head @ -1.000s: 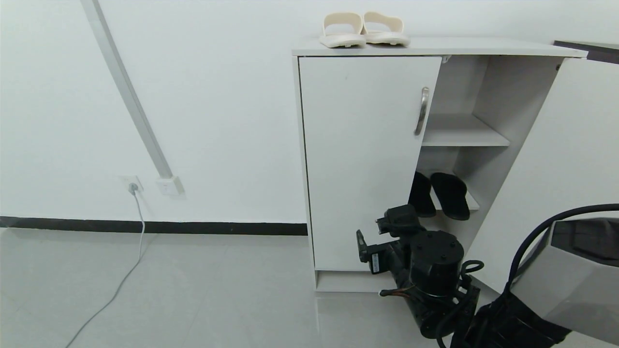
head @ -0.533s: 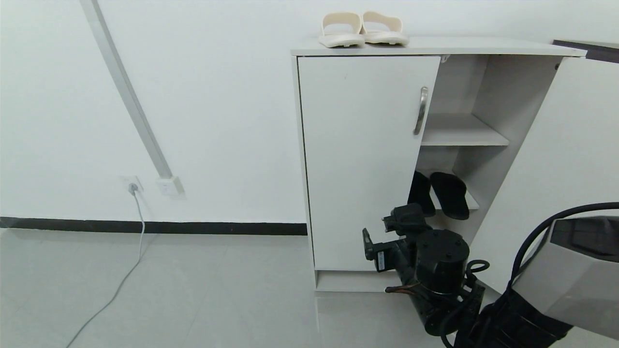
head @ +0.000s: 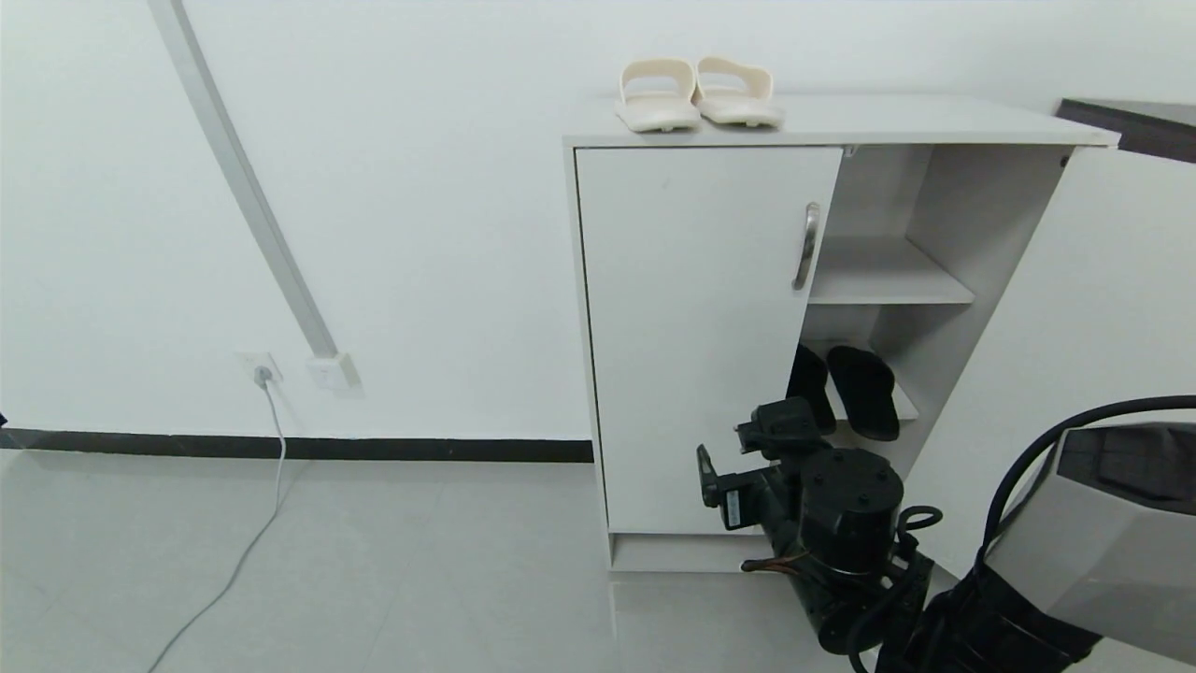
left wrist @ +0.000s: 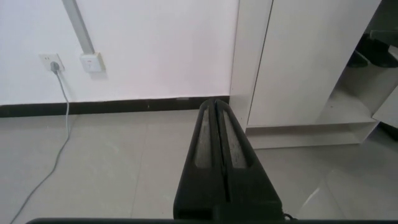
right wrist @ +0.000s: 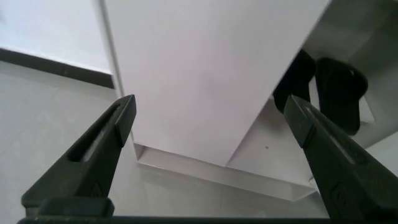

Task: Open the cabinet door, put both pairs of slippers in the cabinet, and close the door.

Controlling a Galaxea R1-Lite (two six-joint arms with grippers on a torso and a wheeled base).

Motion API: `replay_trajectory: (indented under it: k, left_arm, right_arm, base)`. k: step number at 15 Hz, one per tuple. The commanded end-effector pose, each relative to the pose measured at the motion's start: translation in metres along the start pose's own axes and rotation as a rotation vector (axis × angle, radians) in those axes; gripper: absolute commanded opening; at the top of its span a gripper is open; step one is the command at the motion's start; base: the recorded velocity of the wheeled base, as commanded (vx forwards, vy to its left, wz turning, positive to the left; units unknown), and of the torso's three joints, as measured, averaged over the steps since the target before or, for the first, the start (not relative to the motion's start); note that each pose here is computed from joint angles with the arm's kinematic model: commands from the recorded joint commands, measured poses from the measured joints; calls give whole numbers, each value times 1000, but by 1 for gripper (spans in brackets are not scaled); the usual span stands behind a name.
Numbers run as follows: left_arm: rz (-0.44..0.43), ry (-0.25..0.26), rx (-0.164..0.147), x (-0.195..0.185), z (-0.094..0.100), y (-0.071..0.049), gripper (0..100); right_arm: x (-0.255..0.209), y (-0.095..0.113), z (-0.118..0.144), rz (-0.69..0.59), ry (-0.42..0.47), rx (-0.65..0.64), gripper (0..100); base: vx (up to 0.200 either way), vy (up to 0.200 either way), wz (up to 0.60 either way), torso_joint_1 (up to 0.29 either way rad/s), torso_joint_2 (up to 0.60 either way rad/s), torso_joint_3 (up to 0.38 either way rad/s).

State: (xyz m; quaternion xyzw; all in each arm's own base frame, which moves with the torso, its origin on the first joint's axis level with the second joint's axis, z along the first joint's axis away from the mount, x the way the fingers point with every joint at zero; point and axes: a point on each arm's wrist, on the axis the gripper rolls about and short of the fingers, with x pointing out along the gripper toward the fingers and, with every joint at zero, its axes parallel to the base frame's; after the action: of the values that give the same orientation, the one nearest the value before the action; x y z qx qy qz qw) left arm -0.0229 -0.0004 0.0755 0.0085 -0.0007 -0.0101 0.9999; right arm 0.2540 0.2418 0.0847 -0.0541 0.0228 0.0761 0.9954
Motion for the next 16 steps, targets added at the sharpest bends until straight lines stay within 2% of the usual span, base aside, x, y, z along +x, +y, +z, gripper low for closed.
replay_trajectory:
  k: [1,8,16]
  left_arm:
    - [0,3,0,0,0,0,0]
    - [0,3,0,0,0,0,0]
    - [0,3,0,0,0,0,0]
  right_arm:
    - [1,0,-4,-1,11,-9,100]
    - [1,0,-4,5,9,-7,100]
    - [1,0,-3,12,7,-6,100]
  base:
    - [0,0,0,27,-540,-354]
    - [0,0,0,124,-466,-340]
    - [0,0,0,176,-488,-311]
